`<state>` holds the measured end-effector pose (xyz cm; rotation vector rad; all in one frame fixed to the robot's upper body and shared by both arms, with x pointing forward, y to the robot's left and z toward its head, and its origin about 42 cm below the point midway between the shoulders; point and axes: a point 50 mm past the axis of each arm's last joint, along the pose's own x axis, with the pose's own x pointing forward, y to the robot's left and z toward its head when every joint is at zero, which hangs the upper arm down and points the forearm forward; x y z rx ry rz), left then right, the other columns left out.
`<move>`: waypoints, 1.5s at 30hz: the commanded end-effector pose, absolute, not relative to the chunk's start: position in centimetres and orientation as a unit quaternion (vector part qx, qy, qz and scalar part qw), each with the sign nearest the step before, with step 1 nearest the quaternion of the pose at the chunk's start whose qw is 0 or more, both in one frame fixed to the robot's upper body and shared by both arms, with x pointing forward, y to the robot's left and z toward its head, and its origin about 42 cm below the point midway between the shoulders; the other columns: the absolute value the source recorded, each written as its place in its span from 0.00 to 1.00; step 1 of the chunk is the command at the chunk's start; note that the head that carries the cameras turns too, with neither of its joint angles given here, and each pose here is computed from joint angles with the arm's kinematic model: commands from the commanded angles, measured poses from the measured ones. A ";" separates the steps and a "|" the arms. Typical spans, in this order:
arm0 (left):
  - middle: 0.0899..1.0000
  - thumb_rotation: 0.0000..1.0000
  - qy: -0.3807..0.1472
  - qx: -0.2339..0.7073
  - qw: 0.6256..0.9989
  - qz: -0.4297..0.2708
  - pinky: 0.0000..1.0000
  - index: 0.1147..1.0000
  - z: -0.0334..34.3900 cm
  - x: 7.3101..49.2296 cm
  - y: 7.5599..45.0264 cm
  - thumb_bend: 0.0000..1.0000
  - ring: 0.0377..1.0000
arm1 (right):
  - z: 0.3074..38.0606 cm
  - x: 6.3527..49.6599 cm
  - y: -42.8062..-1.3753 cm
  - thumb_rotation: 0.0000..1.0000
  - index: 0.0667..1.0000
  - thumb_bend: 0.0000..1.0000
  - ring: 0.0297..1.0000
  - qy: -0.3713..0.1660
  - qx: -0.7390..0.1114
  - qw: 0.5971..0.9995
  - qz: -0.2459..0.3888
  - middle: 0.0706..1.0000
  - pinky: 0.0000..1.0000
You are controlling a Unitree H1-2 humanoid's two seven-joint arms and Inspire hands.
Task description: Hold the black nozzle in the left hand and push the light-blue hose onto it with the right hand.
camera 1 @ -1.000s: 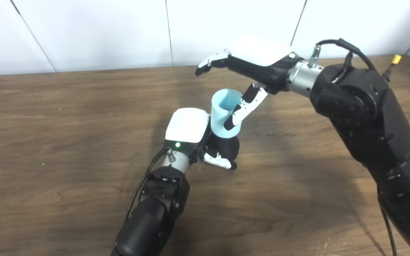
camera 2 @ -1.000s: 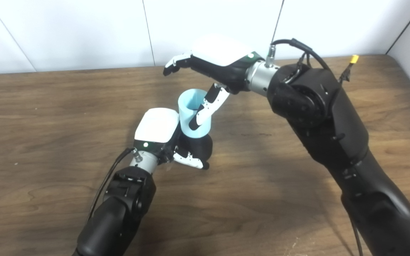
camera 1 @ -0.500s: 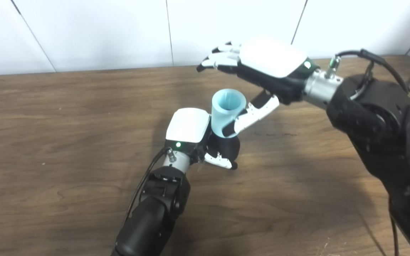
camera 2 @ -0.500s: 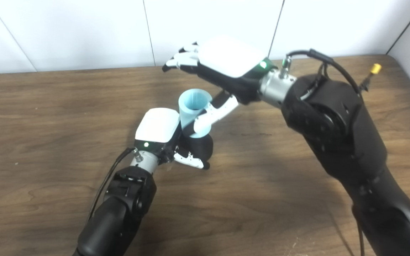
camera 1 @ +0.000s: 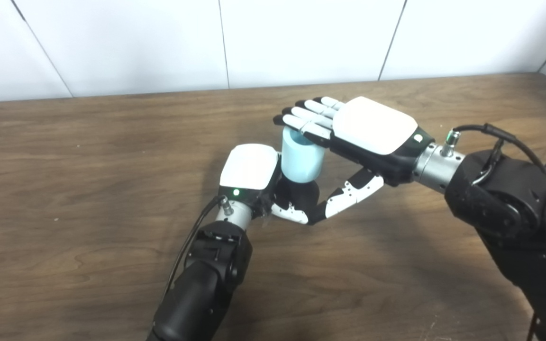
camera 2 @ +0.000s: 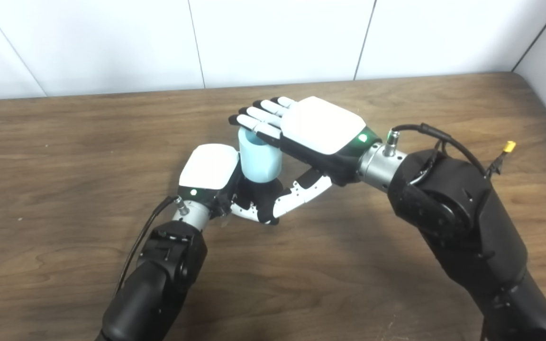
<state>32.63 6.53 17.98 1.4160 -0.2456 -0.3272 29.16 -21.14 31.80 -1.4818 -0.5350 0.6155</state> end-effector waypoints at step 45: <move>0.40 0.00 -0.141 0.639 0.744 -0.132 0.33 0.42 19.8 32.9 5.7 0.53 0.44 | 23.7 26.3 -21.2 1.00 0.97 0.83 0.98 -0.088 -0.673 0.612 0.406 0.98 0.92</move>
